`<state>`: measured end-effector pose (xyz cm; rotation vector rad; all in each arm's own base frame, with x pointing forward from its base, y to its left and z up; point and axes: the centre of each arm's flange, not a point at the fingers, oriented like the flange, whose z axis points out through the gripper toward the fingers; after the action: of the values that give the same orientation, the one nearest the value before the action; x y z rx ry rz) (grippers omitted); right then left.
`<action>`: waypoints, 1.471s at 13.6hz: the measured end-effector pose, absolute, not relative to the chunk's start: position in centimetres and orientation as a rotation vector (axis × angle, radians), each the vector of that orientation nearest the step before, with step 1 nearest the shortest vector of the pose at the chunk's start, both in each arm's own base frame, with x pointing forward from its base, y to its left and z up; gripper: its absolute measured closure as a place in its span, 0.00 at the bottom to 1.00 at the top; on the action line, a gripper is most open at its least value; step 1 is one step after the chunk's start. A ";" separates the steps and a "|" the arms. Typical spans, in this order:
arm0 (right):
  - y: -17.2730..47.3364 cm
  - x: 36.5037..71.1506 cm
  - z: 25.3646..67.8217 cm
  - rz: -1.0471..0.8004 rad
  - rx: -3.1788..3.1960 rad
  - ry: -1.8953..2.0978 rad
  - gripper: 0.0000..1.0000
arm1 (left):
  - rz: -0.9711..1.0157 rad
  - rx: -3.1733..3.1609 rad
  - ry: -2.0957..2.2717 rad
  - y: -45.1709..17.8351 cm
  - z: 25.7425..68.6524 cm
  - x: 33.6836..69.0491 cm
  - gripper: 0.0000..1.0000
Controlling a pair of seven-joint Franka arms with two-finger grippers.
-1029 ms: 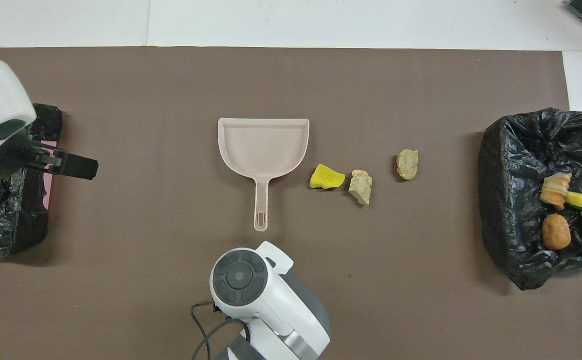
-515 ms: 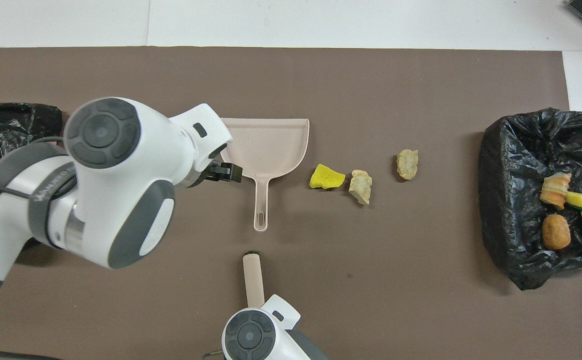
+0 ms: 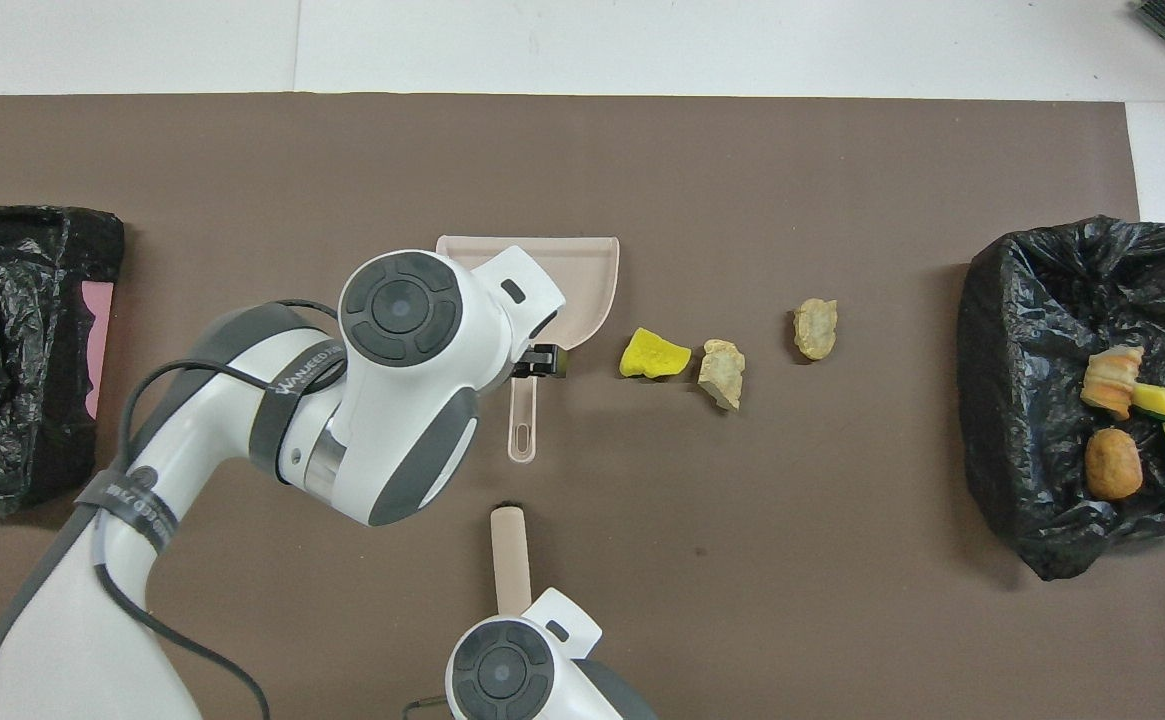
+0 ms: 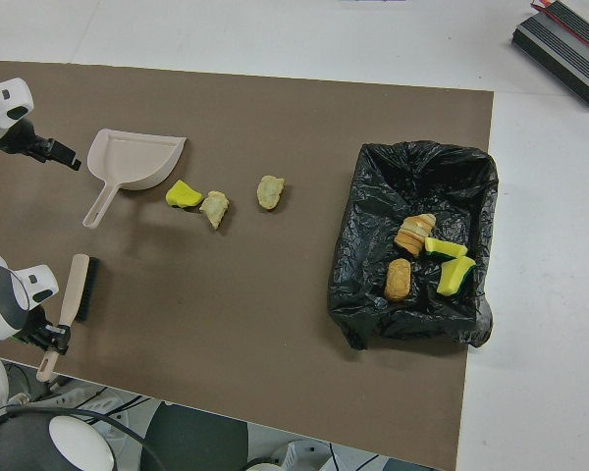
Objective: Sweep and dump trash in bin
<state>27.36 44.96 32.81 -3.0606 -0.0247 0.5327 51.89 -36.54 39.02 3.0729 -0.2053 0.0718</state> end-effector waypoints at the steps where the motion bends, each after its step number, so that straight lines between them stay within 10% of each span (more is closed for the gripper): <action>1: 44.2 27.9 33.0 0.560 -3.069 0.006 0.74 | 0.065 3.076 -0.212 -36.6 38.1 51.5 0.00; 6: 36.4 34.1 37.9 0.631 -3.048 0.242 0.74 | 0.054 3.080 -0.220 -36.5 35.8 50.3 0.04; 11: 30.1 39.1 39.5 0.511 -3.108 0.281 0.74 | 0.057 3.079 -0.222 -36.5 35.9 50.3 0.69; 20: 17.7 50.0 39.6 0.370 -3.375 0.084 0.74 | -0.005 3.043 -0.709 -30.1 39.0 52.6 0.69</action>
<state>50.02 17.68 39.65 -3.3746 0.0835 0.3700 52.59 -30.12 39.04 3.0428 -0.7093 -0.0045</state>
